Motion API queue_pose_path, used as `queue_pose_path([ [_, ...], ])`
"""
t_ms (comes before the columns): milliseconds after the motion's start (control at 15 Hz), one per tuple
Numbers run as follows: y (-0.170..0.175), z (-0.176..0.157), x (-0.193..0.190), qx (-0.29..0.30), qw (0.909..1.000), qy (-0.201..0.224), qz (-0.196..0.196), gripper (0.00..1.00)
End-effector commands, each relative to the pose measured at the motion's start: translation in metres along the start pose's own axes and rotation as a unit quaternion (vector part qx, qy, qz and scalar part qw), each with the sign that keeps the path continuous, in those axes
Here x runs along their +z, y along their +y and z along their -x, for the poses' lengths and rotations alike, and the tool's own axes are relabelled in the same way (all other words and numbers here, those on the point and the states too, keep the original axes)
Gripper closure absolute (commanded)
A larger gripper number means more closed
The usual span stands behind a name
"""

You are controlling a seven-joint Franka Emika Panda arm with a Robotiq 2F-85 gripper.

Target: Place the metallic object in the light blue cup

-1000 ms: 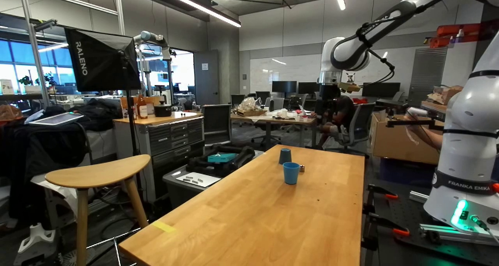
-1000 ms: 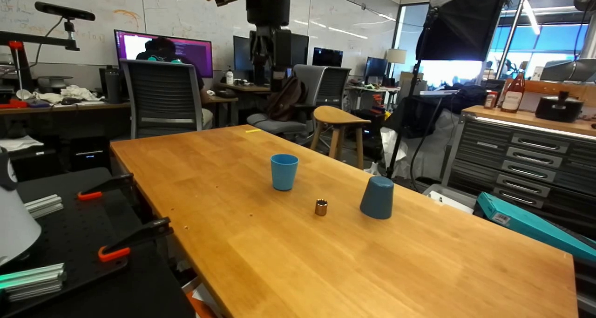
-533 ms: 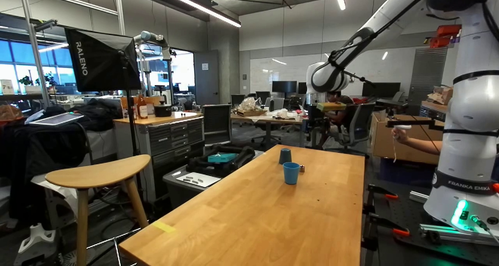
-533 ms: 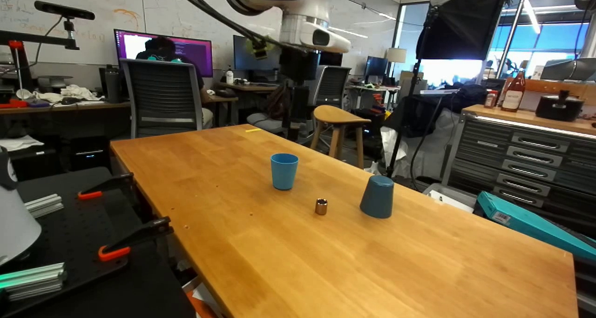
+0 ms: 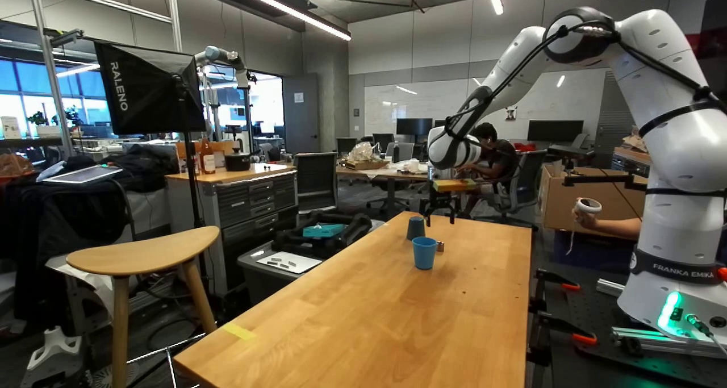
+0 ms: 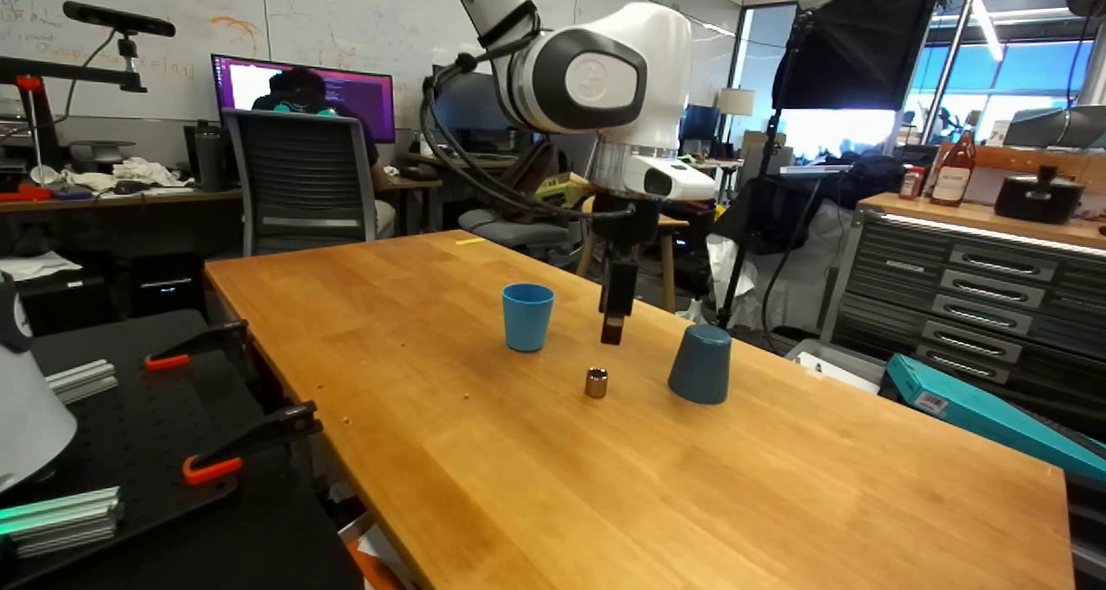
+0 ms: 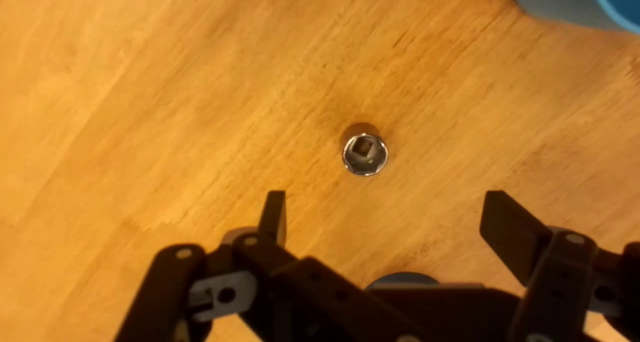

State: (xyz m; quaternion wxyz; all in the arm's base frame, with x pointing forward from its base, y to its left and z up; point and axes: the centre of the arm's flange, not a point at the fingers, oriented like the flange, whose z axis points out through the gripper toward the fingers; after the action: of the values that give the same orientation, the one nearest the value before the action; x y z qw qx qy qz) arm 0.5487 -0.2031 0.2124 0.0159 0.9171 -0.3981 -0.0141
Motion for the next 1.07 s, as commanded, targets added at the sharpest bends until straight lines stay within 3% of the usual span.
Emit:
queue_pose_path([
  [0, -0.013, -0.021, 0.043, 0.025, 0.9995, 0.018, 0.004, 0.0],
  [333, -0.018, -0.015, 0.08, 0.031, 0.9994, 0.006, 0.014, 0.0],
  [467, -0.018, -0.011, 0.087, 0.029, 0.9994, 0.001, 0.018, 0.26],
  [1000, -0.012, -0.013, 0.069, 0.053, 0.9982, -0.027, -0.008, 0.87],
])
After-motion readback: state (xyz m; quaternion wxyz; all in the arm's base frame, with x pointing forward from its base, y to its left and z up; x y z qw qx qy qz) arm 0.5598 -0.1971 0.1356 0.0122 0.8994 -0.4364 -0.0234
